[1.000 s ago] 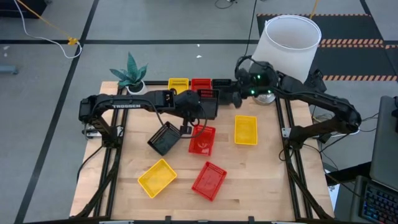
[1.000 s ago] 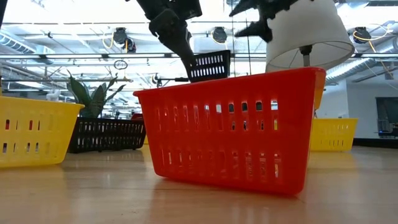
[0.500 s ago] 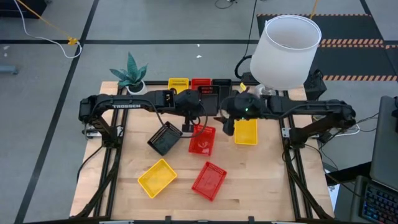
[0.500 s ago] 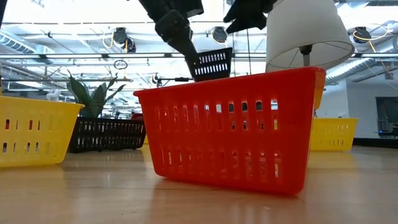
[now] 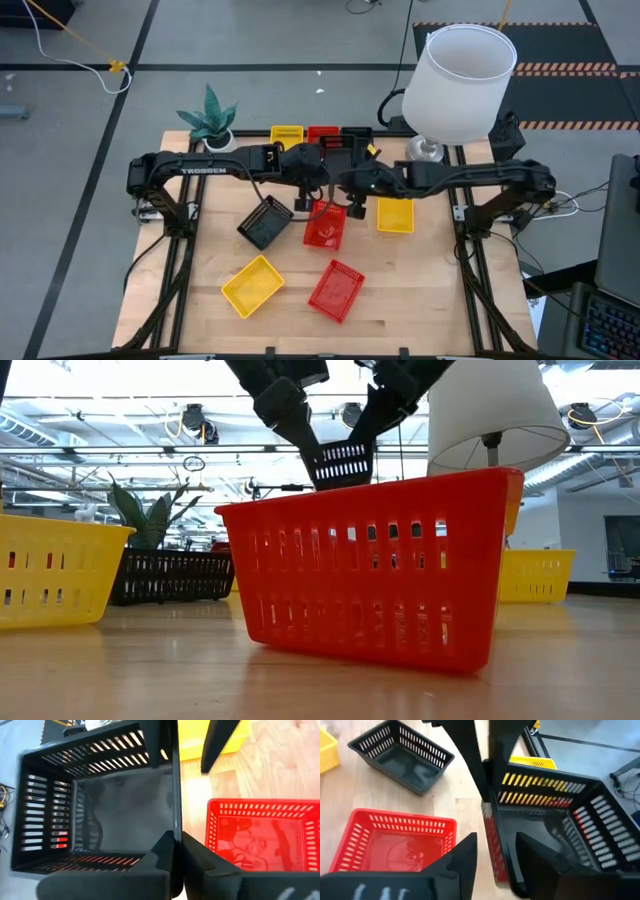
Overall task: Stack baskets by color
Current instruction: Stack the bottom right black basket on the top black basket
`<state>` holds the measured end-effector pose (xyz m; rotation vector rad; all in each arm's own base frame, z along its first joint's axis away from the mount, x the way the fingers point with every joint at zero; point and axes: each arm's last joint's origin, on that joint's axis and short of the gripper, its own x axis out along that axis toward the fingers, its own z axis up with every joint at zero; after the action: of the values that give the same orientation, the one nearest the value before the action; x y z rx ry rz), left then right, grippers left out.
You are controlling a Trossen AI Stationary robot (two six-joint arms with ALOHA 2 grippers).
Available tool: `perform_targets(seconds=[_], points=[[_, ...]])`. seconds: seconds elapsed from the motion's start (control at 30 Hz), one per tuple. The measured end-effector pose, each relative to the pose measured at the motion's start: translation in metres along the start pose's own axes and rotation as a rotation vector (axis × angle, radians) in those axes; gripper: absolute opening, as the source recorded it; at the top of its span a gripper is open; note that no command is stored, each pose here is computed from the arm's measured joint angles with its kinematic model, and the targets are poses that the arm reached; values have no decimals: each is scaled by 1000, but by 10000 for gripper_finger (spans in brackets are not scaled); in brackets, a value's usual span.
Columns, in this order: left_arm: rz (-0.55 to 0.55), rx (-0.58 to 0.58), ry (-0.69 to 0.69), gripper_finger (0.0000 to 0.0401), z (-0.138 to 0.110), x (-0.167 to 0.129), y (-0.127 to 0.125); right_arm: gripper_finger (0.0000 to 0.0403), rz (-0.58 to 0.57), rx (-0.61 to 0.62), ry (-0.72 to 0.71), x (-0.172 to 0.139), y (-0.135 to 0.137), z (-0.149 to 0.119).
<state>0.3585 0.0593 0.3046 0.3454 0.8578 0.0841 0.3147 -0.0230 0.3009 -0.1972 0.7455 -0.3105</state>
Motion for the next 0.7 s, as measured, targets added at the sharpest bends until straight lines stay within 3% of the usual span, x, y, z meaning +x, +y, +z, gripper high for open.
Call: perform_targets(seconds=[0.3, 0.53, 0.7], points=[[15, -4, -40, 8, 4, 0, 1, 68, -11, -5, -9, 7, -1, 1], [30, -4, -76, 30, 8, -1, 2, 22, -29, -13, 5, 8, -3, 0], [38, -2, -110, 20, 11, -1, 2, 6, -33, -14, 25, 8, -5, -2]])
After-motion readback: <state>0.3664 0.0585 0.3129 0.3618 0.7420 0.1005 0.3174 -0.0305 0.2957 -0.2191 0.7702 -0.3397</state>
